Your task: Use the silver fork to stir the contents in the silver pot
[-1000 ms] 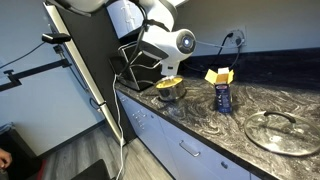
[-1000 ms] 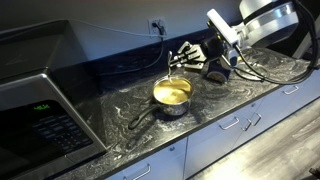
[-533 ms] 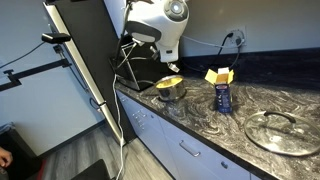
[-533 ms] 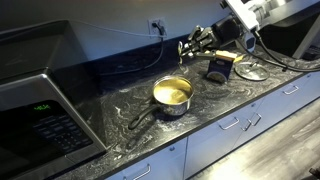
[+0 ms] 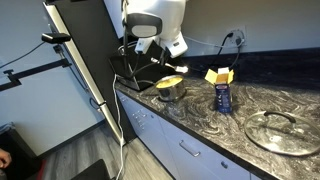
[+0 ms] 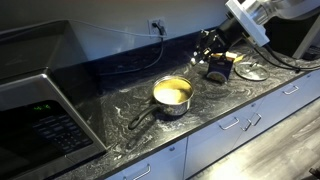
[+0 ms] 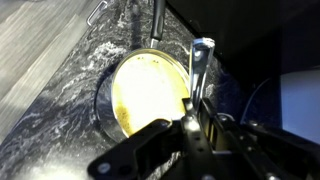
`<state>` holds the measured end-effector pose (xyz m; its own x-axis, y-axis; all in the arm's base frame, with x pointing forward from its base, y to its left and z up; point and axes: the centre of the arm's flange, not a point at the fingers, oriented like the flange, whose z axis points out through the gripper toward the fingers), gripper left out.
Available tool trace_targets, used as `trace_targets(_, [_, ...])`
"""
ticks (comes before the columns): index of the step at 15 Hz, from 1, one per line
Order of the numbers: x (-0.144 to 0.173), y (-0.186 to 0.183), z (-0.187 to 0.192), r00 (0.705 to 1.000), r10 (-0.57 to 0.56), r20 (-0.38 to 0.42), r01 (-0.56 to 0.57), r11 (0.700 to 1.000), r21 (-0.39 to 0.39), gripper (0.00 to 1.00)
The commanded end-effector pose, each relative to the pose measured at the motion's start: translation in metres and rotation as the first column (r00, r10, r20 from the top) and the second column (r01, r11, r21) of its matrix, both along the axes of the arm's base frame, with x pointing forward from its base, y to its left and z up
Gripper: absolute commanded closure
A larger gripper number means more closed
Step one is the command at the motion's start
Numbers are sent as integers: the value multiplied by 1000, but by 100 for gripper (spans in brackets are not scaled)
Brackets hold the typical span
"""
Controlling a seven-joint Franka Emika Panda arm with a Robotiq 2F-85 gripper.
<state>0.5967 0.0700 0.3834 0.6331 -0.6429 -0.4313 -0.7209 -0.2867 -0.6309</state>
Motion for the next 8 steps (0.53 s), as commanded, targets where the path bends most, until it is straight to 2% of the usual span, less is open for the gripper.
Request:
trace_targets(1, [-20, -16, 15, 989, 76, 124, -57, 988, -145, 97])
trace_targets(2, [-2, -7, 4, 997, 51, 59, -46, 995, -84, 88])
trace_targets(5, [-6, -14, 11, 992, 77, 98, -64, 990, -123, 88])
trace_targets(6, [-2, -11, 1, 989, 94, 113, -73, 981, -181, 97])
trace_targets(8, [1, -14, -10, 975, 164, 152, -115, 951, -288, 97])
